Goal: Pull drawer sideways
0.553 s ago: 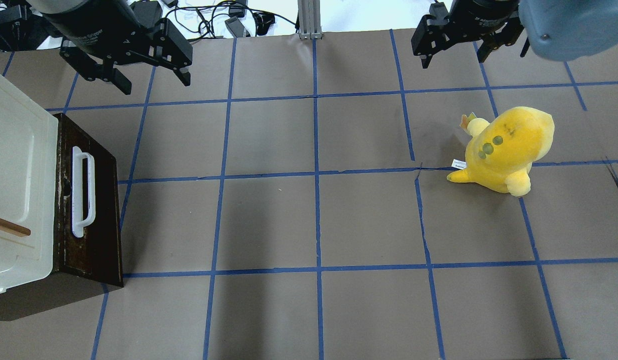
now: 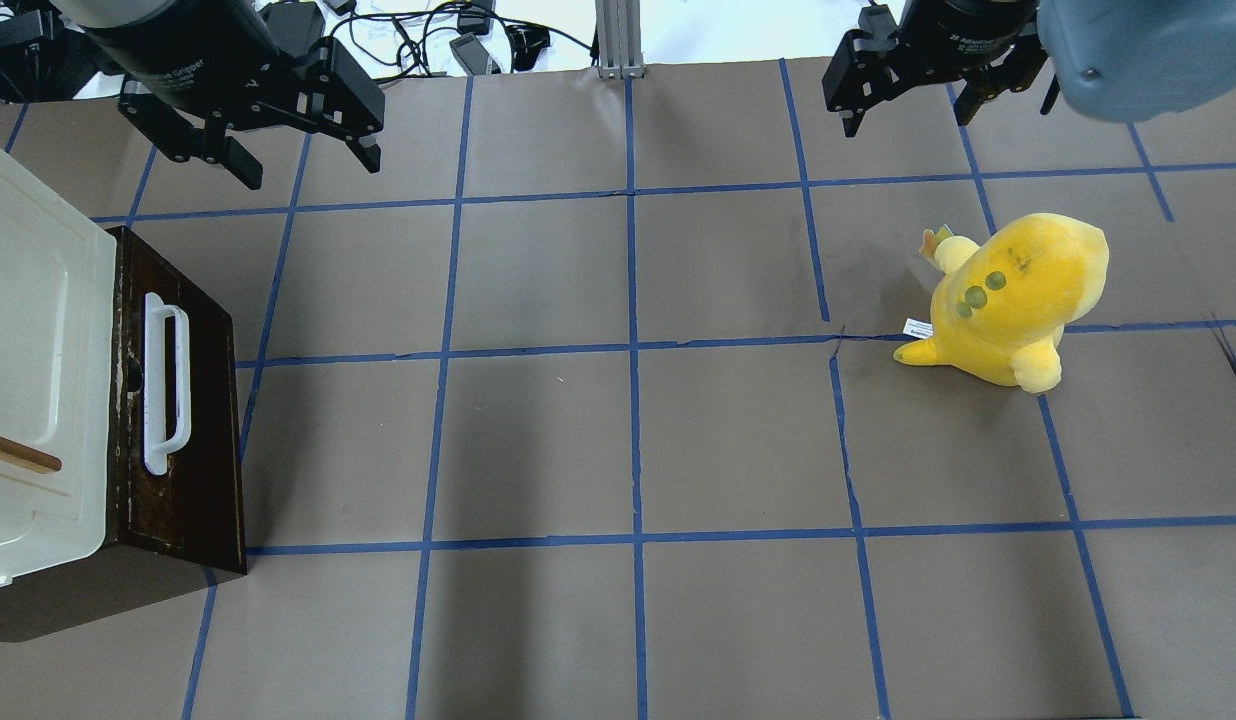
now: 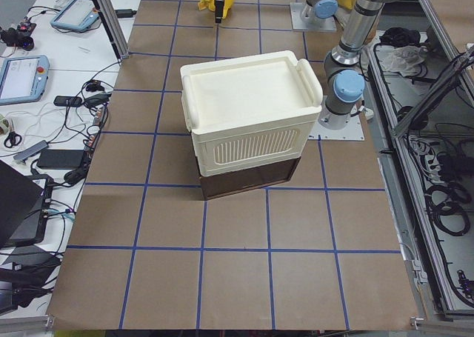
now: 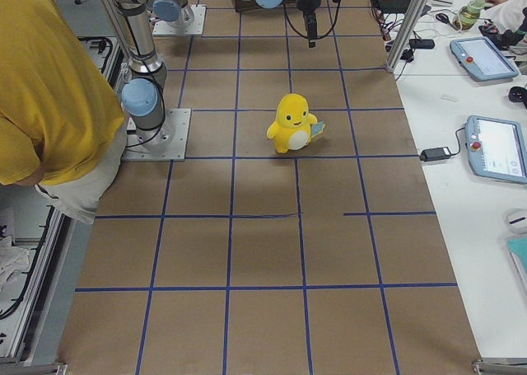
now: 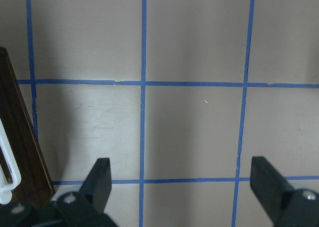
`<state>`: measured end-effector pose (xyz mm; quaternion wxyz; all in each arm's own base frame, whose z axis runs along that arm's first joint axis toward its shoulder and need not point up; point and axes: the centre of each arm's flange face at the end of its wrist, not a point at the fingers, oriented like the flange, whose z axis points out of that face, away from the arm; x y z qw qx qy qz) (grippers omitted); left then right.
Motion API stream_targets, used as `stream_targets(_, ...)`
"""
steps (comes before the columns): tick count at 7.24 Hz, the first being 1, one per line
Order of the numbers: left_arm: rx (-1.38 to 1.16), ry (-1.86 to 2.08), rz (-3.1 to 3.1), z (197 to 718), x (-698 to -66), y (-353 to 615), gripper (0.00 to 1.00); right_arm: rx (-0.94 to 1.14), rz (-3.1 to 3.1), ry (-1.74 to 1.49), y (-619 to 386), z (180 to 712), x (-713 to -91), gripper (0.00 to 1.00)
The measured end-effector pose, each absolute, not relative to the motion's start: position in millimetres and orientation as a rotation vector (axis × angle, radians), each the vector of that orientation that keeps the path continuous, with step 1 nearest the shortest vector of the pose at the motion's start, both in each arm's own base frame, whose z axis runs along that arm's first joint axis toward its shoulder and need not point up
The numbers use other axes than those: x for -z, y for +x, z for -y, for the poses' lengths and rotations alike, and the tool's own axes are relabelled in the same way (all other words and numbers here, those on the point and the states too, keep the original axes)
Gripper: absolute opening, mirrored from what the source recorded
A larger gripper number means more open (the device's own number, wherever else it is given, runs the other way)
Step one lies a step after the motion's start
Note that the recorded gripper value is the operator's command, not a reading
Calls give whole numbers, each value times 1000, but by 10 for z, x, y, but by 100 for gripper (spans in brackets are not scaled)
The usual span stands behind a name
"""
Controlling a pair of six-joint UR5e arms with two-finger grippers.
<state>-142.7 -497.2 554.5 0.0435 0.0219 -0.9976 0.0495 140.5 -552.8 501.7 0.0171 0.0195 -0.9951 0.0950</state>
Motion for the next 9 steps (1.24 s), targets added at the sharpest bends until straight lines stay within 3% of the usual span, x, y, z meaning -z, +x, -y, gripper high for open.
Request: stream_targets(9, -63, 228, 3045, 4937, -5210, -1483, 100, -296, 3093, 60, 1406, 5528, -5018, 100)
